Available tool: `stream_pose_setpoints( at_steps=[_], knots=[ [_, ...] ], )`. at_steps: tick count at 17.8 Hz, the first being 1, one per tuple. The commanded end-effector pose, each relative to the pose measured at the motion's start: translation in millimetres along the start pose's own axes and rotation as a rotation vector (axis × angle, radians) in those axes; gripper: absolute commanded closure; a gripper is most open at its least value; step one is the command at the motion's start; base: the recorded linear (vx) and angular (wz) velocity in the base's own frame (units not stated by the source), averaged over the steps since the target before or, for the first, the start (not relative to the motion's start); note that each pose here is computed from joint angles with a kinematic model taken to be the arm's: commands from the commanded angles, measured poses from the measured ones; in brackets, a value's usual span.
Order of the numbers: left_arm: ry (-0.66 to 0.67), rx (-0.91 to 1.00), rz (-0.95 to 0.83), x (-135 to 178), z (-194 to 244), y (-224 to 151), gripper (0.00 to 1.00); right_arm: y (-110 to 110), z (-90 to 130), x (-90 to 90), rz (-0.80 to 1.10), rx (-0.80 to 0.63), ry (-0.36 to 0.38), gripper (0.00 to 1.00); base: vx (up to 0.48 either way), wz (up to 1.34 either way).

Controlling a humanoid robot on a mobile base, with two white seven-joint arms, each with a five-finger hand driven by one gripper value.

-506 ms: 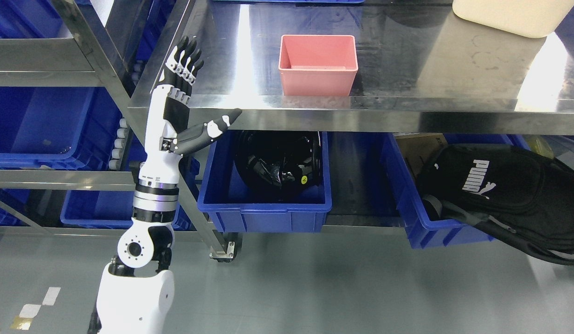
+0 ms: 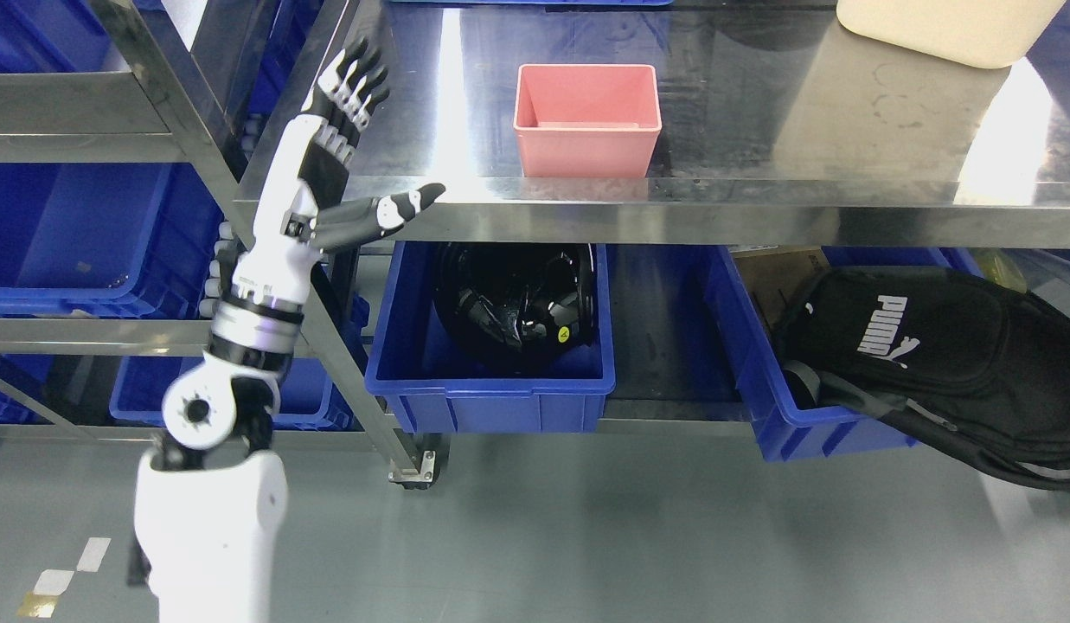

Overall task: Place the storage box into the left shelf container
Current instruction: 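Reach the left hand forward toward the pink box on the shelf, then grasp the pink box rim with the left hand and tilt it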

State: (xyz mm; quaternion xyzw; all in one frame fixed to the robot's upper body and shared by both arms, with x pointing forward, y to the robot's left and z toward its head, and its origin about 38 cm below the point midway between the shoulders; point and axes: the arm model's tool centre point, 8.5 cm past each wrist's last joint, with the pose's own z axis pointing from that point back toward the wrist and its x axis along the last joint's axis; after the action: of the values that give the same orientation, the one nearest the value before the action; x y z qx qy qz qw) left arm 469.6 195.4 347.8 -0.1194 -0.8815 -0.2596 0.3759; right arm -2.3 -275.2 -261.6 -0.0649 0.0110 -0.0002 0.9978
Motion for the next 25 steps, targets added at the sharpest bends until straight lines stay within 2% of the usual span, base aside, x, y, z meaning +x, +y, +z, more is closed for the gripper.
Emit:
stream_pose_setpoints(
  at_steps=[1,3,7,11,14,18,22,25],
  knots=[
    [0.129,-0.170,-0.296,55,-43,107,0.00,-11,-1,0.2,-0.004,-0.018,-0.009,0.00,0.000,0.00],
    [0.245,-0.334,-0.374,44,-63,97,0.00,-11,-1,0.2,-0.004,-0.018,-0.009,0.00,0.000,0.00],
    [0.460,-0.633,-0.468,-6,-109,32,0.00,-11,-1,0.2,-0.004,-0.018,-0.009,0.00,0.000,0.00],
    [0.523,-0.767,-0.463,-31,-148,-36,0.00,-11,-1,0.2,-0.004,-0.018,-0.009,0.00,0.000,0.00],
    [0.627,-0.829,-0.511,-56,-142,-47,0.00,-11,-1,0.2,-0.004,-0.018,-0.009,0.00,0.000,0.00],
    [0.627,-0.819,-0.534,-61,-142,-51,0.01,-11,-1,0.2,-0.004,-0.018,-0.009,0.00,0.000,0.00],
    [0.498,-0.726,-0.617,-59,-150,-50,0.02,-11,-1,0.2,-0.004,-0.018,-0.009,0.00,0.000,0.00],
    [0.515,-0.722,-0.603,-68,-145,-50,0.03,-11,-1,0.2,-0.004,-0.018,-0.009,0.00,0.000,0.00]
  ],
)
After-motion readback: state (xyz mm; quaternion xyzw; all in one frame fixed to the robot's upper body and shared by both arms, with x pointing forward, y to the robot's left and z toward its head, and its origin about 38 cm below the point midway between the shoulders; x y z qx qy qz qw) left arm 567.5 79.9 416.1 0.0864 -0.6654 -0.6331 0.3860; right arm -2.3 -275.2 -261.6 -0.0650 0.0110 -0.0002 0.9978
